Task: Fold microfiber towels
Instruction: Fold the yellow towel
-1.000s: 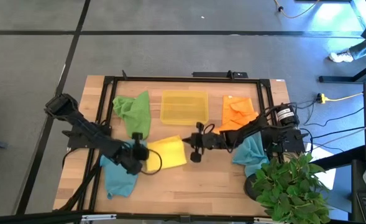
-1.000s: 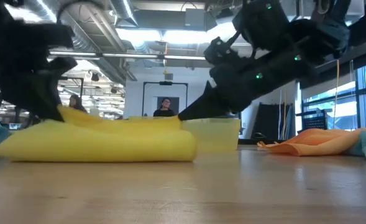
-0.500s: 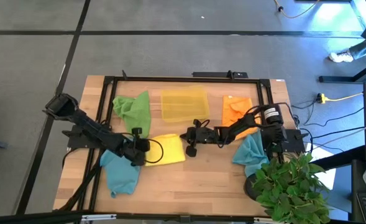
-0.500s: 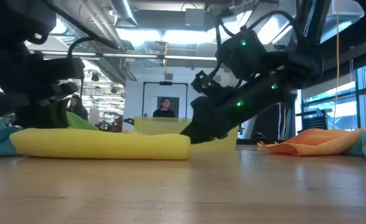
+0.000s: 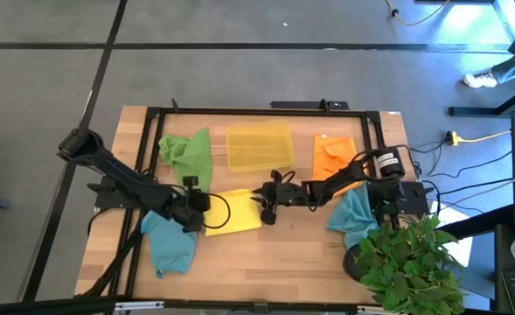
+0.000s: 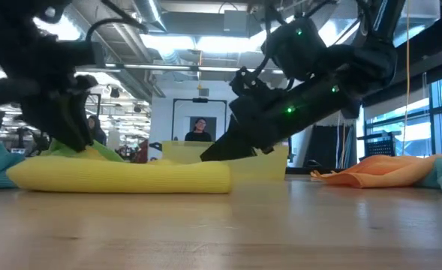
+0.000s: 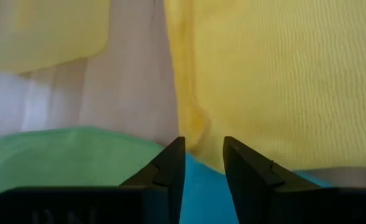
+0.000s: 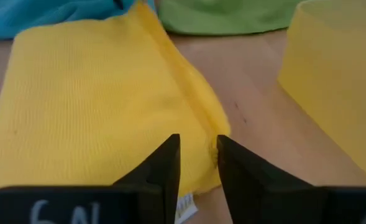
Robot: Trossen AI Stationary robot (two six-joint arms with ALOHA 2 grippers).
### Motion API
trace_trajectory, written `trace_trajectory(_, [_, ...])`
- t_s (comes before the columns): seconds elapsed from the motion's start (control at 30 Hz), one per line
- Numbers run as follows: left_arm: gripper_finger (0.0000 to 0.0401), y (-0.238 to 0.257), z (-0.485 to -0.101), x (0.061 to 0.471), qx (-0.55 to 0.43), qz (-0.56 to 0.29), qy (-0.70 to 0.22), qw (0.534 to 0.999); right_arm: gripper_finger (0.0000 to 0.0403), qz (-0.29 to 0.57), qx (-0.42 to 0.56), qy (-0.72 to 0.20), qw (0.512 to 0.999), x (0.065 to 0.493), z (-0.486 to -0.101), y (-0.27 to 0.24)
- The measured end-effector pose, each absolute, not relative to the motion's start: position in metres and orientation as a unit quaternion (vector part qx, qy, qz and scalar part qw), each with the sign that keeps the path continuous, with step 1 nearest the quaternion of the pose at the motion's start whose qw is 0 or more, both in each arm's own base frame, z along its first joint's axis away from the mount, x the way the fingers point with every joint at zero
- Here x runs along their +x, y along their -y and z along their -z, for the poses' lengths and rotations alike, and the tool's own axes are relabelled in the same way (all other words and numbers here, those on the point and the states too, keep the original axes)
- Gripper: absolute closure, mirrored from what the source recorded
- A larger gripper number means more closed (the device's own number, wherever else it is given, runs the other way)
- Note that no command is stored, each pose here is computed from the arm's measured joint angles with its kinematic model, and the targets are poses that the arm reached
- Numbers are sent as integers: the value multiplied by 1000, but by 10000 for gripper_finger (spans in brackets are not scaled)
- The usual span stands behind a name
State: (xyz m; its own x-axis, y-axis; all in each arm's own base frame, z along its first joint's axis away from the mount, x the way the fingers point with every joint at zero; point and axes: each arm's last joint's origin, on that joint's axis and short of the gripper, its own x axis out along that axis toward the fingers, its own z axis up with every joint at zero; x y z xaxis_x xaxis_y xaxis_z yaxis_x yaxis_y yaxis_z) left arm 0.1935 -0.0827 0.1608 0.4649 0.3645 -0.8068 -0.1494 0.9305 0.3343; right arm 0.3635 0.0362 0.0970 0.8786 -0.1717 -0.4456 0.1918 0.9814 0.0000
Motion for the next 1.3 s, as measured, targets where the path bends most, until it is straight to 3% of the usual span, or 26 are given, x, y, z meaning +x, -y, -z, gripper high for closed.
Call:
trace_trajectory(0.17, [302, 82, -181, 192, 88, -151, -473, 864, 295, 129, -18, -234, 964, 359, -107, -43])
trace_trajectory(0.3, [302, 87, -190, 202, 46, -151, -398, 904, 295, 117, -26, -209, 971, 359, -119, -49])
trace_trajectory(0.63, [302, 95, -161, 220, 1, -129, -293, 947, 295, 68, -16, -193, 979, 360, -120, -59])
trace_trajectory(0.97, [308, 74, -128, 217, -48, -172, -331, 926, 295, 52, 12, -167, 984, 362, -125, -61])
trace_trajectory(1.3, [309, 65, -128, 220, -55, -193, -324, 925, 295, 52, 6, -143, 988, 365, -129, -53])
